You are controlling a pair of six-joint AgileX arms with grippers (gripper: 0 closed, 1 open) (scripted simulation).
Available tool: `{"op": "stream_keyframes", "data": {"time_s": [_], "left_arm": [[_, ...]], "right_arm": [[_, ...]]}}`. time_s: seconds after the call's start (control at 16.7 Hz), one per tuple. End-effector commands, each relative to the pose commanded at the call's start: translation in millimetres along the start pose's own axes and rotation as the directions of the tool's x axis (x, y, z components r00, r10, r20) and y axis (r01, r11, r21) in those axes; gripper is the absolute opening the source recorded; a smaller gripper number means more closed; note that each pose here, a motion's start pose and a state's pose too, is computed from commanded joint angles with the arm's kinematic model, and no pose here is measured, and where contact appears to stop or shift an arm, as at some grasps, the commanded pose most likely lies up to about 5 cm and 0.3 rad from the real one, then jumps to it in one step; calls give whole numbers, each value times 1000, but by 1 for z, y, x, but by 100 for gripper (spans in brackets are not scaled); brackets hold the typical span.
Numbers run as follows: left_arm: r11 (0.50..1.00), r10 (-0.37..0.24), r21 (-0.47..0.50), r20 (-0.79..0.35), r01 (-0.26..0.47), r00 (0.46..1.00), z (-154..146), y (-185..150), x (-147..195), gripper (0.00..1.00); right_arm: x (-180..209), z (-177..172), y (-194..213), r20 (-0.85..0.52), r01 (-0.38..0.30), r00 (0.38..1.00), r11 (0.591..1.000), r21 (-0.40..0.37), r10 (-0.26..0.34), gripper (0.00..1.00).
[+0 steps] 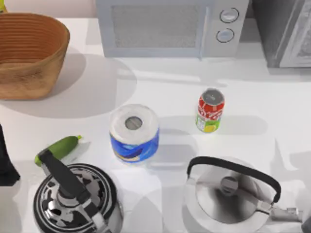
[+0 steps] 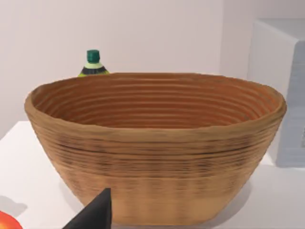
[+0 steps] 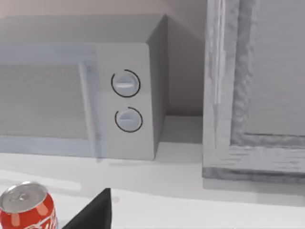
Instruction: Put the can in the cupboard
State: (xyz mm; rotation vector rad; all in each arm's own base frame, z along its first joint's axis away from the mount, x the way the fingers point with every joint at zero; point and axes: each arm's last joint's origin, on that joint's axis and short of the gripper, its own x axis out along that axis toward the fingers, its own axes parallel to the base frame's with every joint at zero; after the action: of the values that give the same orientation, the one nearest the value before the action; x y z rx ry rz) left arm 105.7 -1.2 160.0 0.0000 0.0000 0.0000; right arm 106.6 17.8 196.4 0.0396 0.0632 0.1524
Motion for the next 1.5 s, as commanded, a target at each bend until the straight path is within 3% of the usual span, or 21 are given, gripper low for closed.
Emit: {"op": "stream_keyframes", "data": {"time_s": [0.18,0.3,0.6,0.78,1.02,1.26,1.5], "left_arm": [[1000,0,0,0,0,1000,0,0,0,100],[1000,0,0,0,0,1000,0,0,0,100],[1000,0,0,0,0,1000,0,0,0,100],[1000,0,0,0,0,1000,0,0,0,100],[1000,0,0,0,0,1000,0,0,0,100],[1000,0,0,0,0,1000,0,0,0,100],[1000,0,0,0,0,1000,0,0,0,100]], "right_arm": [[11,30,17,-89,-75,993,997,33,78,100],[28,49,30,-159,-91,982,994,52,99,100],[100,69,77,-362,-31,931,997,66,53,100],[149,47,113,-483,28,876,999,40,-5,100],[192,-8,153,-606,102,791,995,-9,-87,100],[205,-47,174,-660,155,739,987,-34,-139,100],[206,-52,176,-665,163,733,986,-36,-145,100]]}}
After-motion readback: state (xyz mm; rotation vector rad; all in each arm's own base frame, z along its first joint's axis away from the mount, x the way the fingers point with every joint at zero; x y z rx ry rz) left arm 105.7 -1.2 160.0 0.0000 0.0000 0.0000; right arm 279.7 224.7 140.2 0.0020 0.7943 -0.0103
